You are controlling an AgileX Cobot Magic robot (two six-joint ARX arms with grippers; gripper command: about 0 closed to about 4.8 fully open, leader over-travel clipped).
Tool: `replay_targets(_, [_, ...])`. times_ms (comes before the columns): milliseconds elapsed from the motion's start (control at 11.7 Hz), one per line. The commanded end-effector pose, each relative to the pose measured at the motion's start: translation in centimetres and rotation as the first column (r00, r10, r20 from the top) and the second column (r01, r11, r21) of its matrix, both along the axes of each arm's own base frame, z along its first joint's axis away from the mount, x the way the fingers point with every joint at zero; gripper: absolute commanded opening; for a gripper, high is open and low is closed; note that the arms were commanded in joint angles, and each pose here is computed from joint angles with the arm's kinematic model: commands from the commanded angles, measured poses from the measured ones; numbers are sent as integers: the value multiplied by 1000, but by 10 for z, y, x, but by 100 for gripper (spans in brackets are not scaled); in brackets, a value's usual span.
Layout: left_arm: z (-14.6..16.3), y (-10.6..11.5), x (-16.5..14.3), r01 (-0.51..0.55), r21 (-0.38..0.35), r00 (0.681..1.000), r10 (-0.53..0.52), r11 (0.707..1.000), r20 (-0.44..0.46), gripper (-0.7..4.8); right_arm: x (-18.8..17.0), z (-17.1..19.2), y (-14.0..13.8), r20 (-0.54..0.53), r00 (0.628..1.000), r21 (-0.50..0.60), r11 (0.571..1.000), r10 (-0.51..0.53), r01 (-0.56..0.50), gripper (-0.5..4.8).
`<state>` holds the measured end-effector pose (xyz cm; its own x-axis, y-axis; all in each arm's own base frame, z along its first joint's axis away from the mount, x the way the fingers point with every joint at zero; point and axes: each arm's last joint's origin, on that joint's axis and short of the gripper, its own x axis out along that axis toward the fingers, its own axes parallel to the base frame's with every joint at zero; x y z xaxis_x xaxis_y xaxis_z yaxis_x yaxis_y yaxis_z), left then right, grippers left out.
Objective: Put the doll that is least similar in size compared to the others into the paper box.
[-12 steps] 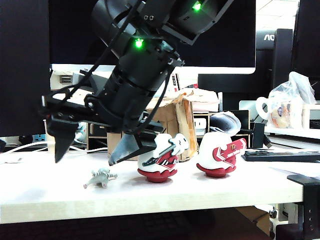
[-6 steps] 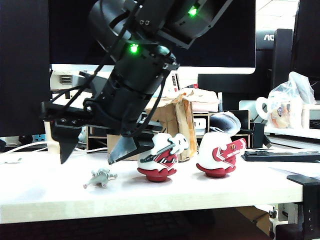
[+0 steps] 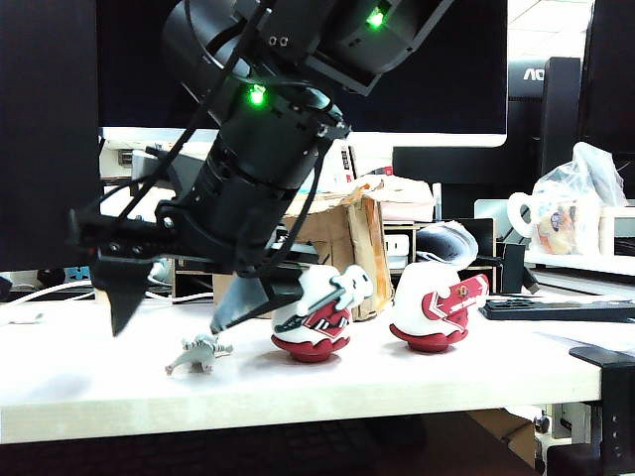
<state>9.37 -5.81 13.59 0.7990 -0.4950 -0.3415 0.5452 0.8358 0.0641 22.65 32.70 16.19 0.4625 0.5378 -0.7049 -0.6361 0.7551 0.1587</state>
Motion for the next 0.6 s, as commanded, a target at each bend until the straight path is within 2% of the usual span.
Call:
replay_targets(86, [2, 0, 0, 3, -6, 1000, -3, 1000, 13, -5, -3, -7, -4, -53, 999, -46, 999, -11, 8, 409])
replay_targets(257, [2, 0, 0, 3, -6, 1000, -3, 1000, 13, -5, -1, -2, -2, -109, 990, -16, 996, -88, 87, 393])
replay_targets(599, [2, 0, 0, 3, -6, 1000, -3, 1000, 13, -5, 3, 4, 0, -64, 990, -16, 992, -125, 125, 386])
